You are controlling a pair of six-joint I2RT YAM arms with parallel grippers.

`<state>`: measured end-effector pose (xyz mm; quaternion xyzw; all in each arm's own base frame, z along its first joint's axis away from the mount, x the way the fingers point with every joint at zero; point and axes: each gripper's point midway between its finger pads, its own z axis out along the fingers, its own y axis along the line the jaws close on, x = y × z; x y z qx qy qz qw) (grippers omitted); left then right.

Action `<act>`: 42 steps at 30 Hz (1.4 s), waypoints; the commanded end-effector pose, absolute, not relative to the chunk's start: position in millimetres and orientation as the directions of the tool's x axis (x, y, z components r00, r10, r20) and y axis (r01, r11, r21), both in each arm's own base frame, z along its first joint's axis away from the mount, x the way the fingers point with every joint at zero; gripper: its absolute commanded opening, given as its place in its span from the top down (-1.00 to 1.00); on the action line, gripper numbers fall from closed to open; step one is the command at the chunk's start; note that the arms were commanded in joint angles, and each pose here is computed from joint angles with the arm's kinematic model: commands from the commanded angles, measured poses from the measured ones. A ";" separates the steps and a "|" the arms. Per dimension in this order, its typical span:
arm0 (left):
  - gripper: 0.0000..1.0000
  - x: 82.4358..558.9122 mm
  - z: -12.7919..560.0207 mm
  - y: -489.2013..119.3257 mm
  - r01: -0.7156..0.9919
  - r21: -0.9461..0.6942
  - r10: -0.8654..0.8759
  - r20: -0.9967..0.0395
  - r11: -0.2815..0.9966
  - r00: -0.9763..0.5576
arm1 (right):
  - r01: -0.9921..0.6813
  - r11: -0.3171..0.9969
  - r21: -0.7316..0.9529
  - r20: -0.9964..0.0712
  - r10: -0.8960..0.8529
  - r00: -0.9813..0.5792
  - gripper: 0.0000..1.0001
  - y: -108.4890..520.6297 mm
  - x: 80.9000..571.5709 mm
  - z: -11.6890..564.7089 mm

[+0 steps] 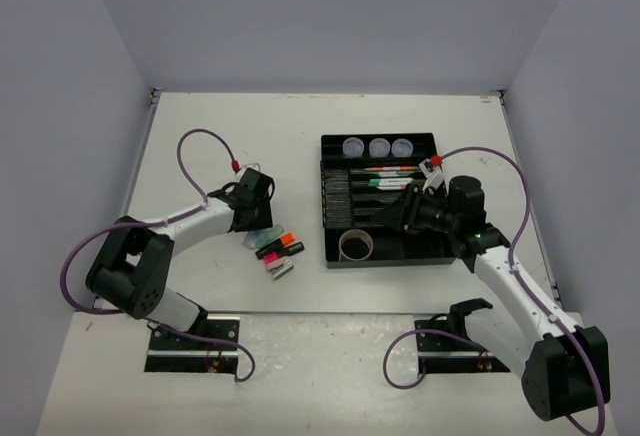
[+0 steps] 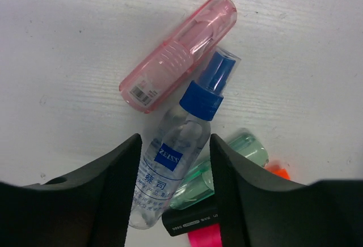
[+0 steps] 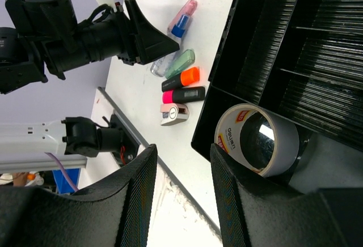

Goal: Sort the stationery into containers
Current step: Pick up the stationery from the center of the board, then place the stationery in the storage box.

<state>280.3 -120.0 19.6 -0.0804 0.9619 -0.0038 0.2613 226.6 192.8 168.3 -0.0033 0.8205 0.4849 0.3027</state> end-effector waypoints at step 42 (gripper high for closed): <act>0.94 387.3 119.6 -342.2 0.103 -0.512 -0.293 -0.632 0.853 -0.718 | -0.195 0.732 0.653 -0.691 0.471 -0.549 -0.54 134.4 241.9 176.9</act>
